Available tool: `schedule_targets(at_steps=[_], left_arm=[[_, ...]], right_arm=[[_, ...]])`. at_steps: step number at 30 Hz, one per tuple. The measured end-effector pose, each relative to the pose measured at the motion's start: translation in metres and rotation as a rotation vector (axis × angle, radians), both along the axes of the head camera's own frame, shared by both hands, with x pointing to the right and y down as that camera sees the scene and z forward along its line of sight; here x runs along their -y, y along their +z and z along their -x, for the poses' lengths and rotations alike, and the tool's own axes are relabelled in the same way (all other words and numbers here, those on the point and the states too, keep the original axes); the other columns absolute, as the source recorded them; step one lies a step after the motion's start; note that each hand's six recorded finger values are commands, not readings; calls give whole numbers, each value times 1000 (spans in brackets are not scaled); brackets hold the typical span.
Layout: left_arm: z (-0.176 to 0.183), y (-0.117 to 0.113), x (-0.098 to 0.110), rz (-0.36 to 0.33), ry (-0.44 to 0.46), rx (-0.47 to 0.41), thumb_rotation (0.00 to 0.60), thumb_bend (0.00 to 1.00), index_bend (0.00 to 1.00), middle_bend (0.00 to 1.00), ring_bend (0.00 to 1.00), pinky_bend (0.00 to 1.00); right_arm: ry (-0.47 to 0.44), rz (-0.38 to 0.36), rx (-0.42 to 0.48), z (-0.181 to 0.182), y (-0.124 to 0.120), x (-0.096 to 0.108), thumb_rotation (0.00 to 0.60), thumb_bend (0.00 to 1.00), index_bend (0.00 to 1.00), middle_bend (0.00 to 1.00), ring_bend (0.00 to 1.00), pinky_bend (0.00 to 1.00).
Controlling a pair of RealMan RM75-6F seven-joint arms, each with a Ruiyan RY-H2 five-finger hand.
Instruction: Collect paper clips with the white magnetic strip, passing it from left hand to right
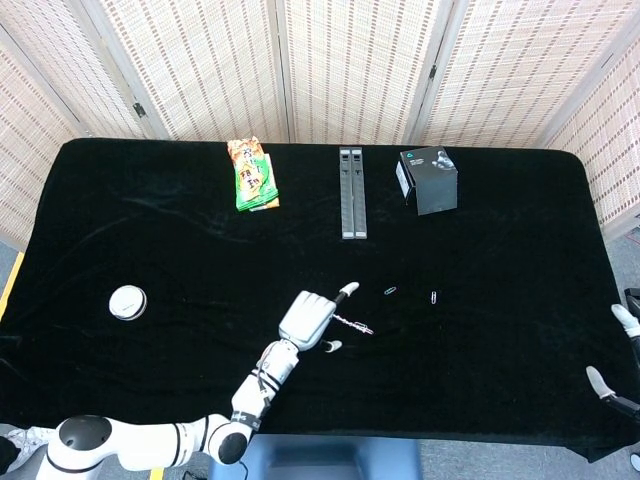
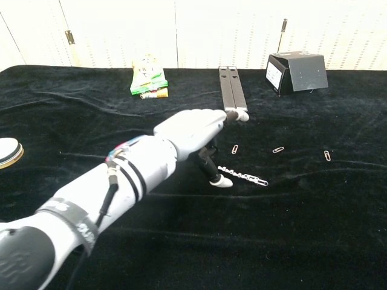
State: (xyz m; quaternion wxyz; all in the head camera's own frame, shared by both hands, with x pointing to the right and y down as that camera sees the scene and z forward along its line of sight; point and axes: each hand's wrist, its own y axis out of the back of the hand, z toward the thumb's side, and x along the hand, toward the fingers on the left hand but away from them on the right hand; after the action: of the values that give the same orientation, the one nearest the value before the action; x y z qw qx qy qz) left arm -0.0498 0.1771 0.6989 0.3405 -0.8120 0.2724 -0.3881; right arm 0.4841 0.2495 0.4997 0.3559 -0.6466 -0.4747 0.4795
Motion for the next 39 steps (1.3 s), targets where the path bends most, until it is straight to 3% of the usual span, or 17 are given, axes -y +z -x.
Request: schedule_targets(at_steps=[2,4,6,9,11,14,17,21,28,31,39], left_arm=[[7,-9,1,-25,-1,-3,600,154,0,996,996,1000],[20,-21,4,-62,-1,0,600,155,0,892,896,980],[35,-32,6,-89,-3,5,600,157,0,670,649,823],[75,-55,11,-133,-15,29,600,163,0,392,381,489],[102,-67,13,-153,-27,54,600,163,0,292,266,341],[153,-87,12,-176,-53,108,600,163,1,223,166,186],[211,-109,2,-189,-97,165,600,164,18,202,123,71],[274,-134,-22,-196,-185,184,600,165,4,152,99,6],[370,-170,-73,-342,-334,283,600,165,50,146,65,0],[391,-176,-91,-340,-353,287,600,165,74,146,65,0],[408,-163,-96,-241,-376,282,600,166,87,146,72,0]], right_arm=[[-10,-3,1,3,0,0,600,341,0,0,0,73],[-19,-6,2,5,0,0,600,341,0,0,0,73],[-32,-5,3,9,0,0,600,341,0,0,0,73],[-52,3,0,15,4,1,600,341,0,0,0,73],[-72,10,-1,21,6,2,600,341,0,0,0,73],[-100,23,-8,29,12,4,600,341,0,0,0,73],[-125,50,-15,38,22,6,600,342,0,0,0,73],[-156,88,-27,52,39,12,600,341,0,0,0,73],[-184,135,-9,79,67,19,600,341,0,0,0,73],[-197,151,4,92,76,22,600,341,35,0,0,71],[-297,222,-3,134,93,35,600,341,250,0,0,66]])
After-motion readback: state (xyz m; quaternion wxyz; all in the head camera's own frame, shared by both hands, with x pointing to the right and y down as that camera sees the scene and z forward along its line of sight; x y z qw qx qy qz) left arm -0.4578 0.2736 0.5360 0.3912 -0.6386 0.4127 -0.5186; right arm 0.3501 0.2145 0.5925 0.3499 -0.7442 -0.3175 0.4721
